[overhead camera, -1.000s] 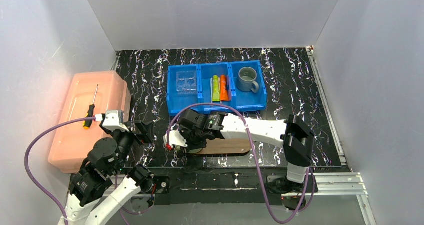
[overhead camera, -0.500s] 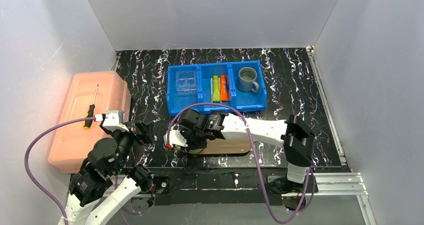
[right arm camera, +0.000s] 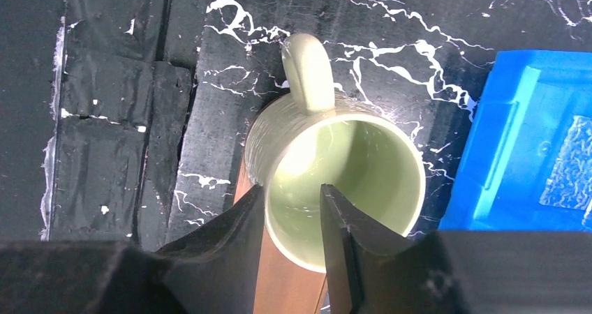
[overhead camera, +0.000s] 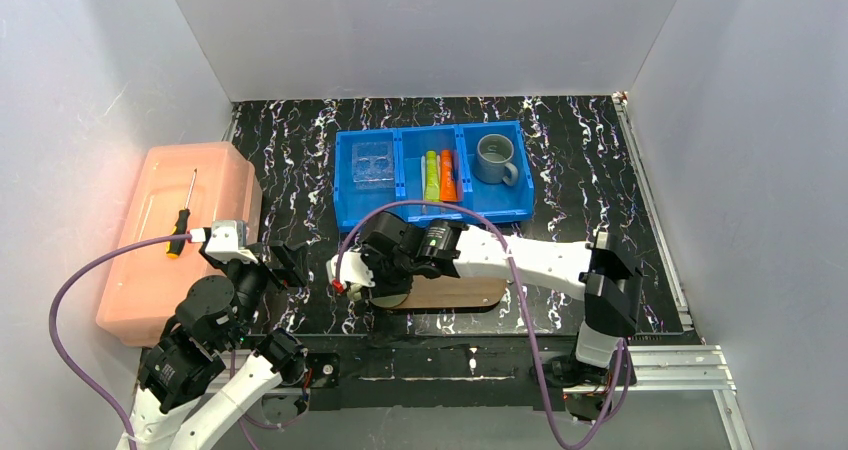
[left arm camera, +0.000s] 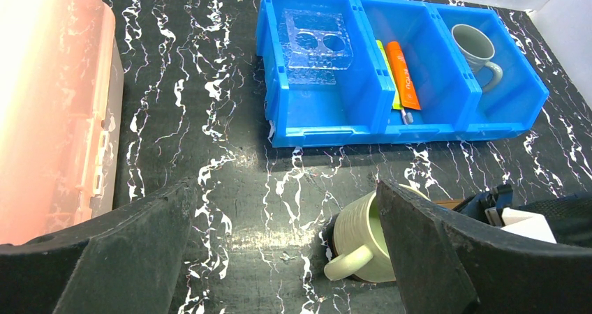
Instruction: Prepare toiletry sets of a toothbrush and toothpaste on the tray
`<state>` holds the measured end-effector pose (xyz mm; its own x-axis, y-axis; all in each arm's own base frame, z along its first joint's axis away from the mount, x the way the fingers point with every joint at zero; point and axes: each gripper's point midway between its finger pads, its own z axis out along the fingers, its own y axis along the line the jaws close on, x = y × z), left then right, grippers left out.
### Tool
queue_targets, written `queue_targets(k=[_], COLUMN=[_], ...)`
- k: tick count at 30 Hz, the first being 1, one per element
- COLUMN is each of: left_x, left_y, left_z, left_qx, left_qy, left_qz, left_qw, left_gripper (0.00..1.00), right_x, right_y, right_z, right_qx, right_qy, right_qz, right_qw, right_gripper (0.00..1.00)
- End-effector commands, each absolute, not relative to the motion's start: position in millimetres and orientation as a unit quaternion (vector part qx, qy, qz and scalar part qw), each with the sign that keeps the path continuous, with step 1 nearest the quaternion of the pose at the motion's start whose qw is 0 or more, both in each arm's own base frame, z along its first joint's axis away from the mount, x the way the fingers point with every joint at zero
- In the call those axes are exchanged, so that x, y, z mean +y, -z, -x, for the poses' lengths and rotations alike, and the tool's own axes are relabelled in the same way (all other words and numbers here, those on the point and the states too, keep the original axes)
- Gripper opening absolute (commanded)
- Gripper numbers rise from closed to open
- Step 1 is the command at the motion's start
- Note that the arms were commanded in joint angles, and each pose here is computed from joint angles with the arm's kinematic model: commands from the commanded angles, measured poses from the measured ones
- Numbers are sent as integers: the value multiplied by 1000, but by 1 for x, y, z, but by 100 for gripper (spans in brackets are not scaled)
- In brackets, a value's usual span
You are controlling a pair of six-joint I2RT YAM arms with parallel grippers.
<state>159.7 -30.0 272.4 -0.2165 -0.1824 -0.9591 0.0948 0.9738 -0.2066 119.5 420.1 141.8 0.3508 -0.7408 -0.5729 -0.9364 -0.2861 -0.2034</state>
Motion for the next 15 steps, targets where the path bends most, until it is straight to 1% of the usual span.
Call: queue_targets(k=[1,7,10,15], left_x=[-28,-28,-28,-29], left_y=[-271,-270,-271,-270], left_z=[-161,-161,-162,-162], left_qx=[772,773,773,774], left_qy=[103,103,103,103], left_qz=[34,33,33,31], left_qw=[626,625,625,624], left_gripper=[99,99,99,99], right_x=[424,415,410,398], right_y=[-175,-205,-224,-245], right_z=[-130,-145,-162,-192], right_qx=[531,534,554,595], right_qy=[-185,-163,-139,-113], right_qz=[766,744,713,658], right_qw=[312,367,407,447], right_gripper=[45,53,56,60])
